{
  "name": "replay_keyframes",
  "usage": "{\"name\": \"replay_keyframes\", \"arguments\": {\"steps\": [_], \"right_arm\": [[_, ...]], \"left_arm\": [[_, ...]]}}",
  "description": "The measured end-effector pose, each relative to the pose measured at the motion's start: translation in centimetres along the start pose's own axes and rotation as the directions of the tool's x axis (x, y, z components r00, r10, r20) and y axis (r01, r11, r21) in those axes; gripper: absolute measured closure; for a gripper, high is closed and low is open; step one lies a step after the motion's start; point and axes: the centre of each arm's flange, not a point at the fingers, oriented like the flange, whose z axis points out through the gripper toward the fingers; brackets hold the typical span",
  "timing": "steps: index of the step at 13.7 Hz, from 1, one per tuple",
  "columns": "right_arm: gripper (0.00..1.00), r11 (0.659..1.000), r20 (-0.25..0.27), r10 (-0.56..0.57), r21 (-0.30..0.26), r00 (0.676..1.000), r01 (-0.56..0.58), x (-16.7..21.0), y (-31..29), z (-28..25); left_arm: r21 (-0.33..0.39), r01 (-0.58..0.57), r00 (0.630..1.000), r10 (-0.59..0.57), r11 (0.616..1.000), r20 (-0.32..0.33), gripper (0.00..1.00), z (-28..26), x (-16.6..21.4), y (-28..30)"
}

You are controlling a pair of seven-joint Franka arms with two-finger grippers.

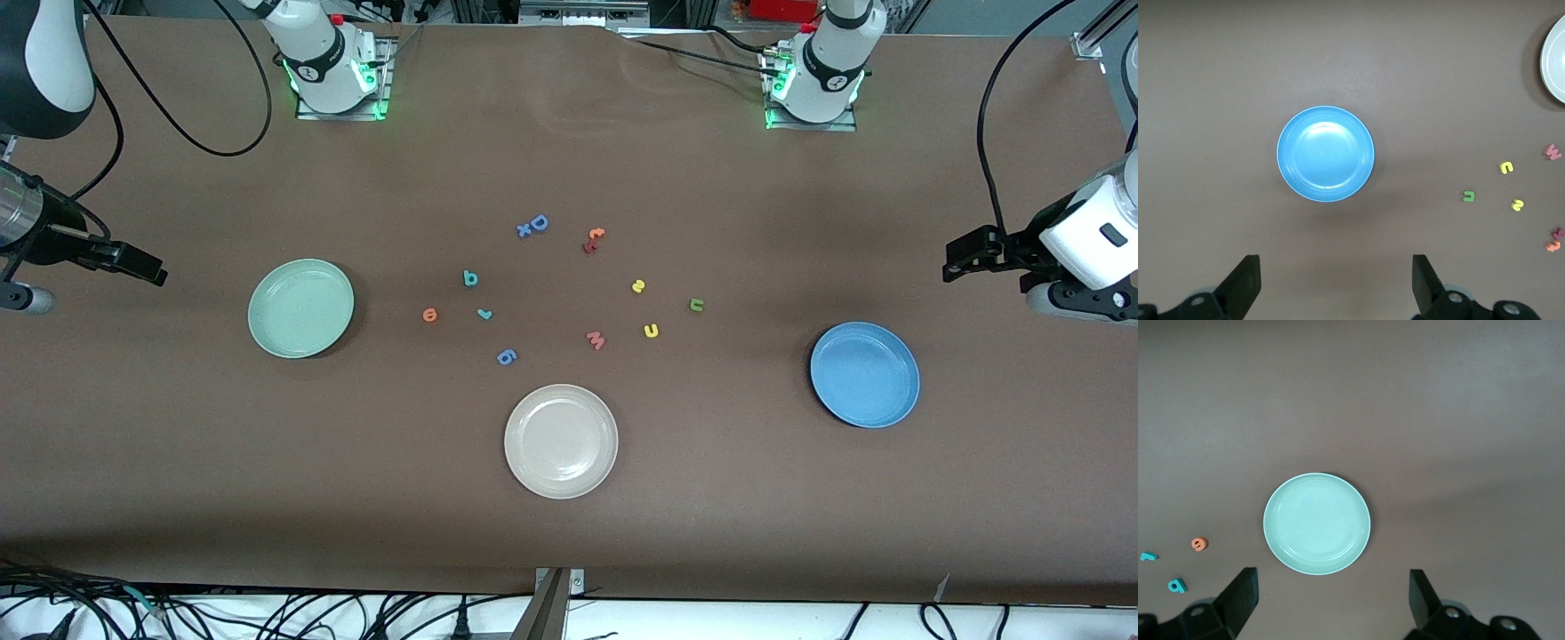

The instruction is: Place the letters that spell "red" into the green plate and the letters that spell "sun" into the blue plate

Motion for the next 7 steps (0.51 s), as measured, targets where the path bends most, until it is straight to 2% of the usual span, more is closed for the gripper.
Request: {"name": "replay_keyframes", "arguments": {"steps": [4, 7], "right_arm": [[0.0, 1.0, 0.006, 0.003, 0.004, 1.0, -0.003, -0.1, -0.3, 0.1], [0.0, 0.996, 0.045, 0.07, 0.051, 0.996, -0.073, -0.5, -3.0, 1.0]], "left_arm": [[0.0, 0.0, 1.0, 0.0, 1.0, 0.002, 0.0, 0.0, 0.0, 0.0], [0.0, 0.0, 1.0, 0.0, 1.0, 0.004, 0.0, 0.0, 0.0, 0.0]]}}
